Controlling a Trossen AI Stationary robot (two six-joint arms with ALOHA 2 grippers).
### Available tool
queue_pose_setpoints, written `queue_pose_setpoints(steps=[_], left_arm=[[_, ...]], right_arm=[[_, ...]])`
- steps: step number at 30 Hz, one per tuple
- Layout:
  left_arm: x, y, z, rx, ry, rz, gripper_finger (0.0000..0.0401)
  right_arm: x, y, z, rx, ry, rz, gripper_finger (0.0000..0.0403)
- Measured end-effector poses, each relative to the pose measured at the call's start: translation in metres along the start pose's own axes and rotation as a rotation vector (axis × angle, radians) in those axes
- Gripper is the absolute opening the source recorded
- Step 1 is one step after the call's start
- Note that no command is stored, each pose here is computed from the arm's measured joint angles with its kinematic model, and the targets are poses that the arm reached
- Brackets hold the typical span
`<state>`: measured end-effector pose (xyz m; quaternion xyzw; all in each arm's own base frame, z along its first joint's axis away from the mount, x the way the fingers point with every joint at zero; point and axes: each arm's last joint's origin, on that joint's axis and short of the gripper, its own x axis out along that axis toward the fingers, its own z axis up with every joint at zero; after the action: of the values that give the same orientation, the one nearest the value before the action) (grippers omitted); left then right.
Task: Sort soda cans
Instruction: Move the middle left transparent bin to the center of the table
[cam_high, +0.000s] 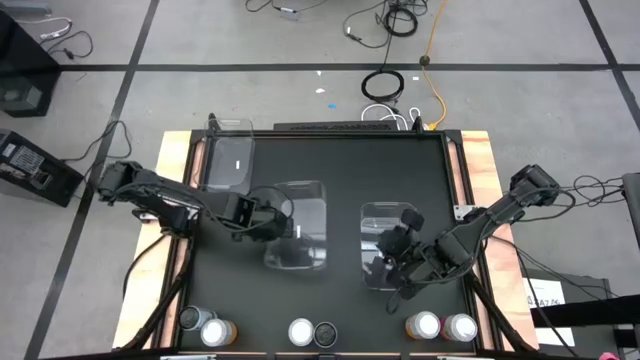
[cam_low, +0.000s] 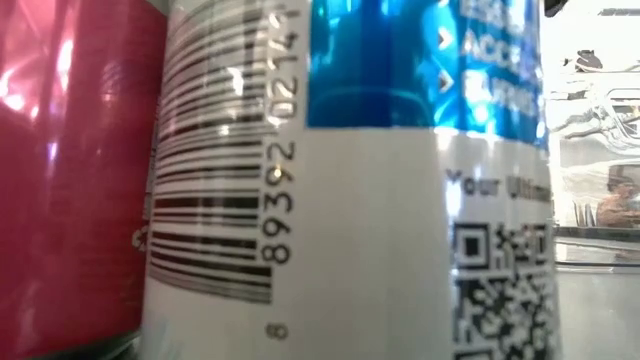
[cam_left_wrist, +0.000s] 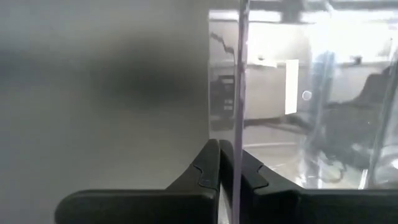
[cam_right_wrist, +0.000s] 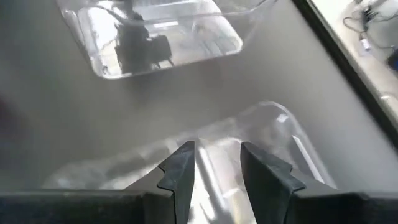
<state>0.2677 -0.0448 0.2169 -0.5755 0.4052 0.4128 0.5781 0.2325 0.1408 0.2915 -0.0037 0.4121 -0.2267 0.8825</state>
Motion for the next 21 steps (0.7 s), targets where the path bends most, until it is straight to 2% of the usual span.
queue_pose_setpoints(steps=[4,7,10,15,21], left_arm=[[0.008,-0.027,-0.007,-0.031,-0.010,0.007,0.0013],[0.019,-0.051,-0.008,-0.047,-0.015,0.009,0.0013],[0.033,-0.067,-0.010,-0.046,-0.021,0.065,0.0013],[0.049,-0.082,-0.016,-0.060,0.005,0.109,0.0013],[0.057,-0.084,-0.016,-0.061,0.004,0.128,0.0013]], right_arm=[[-0.016,-0.027,-0.014,-0.019,-0.021,0.033,0.0123],[-0.026,-0.051,-0.031,0.026,-0.068,0.098,0.0123],[-0.031,-0.072,-0.048,0.081,-0.102,0.181,0.0123],[-0.038,-0.094,-0.064,0.146,-0.111,0.332,0.0123],[-0.043,-0.105,-0.067,0.136,-0.132,0.380,0.0123]])
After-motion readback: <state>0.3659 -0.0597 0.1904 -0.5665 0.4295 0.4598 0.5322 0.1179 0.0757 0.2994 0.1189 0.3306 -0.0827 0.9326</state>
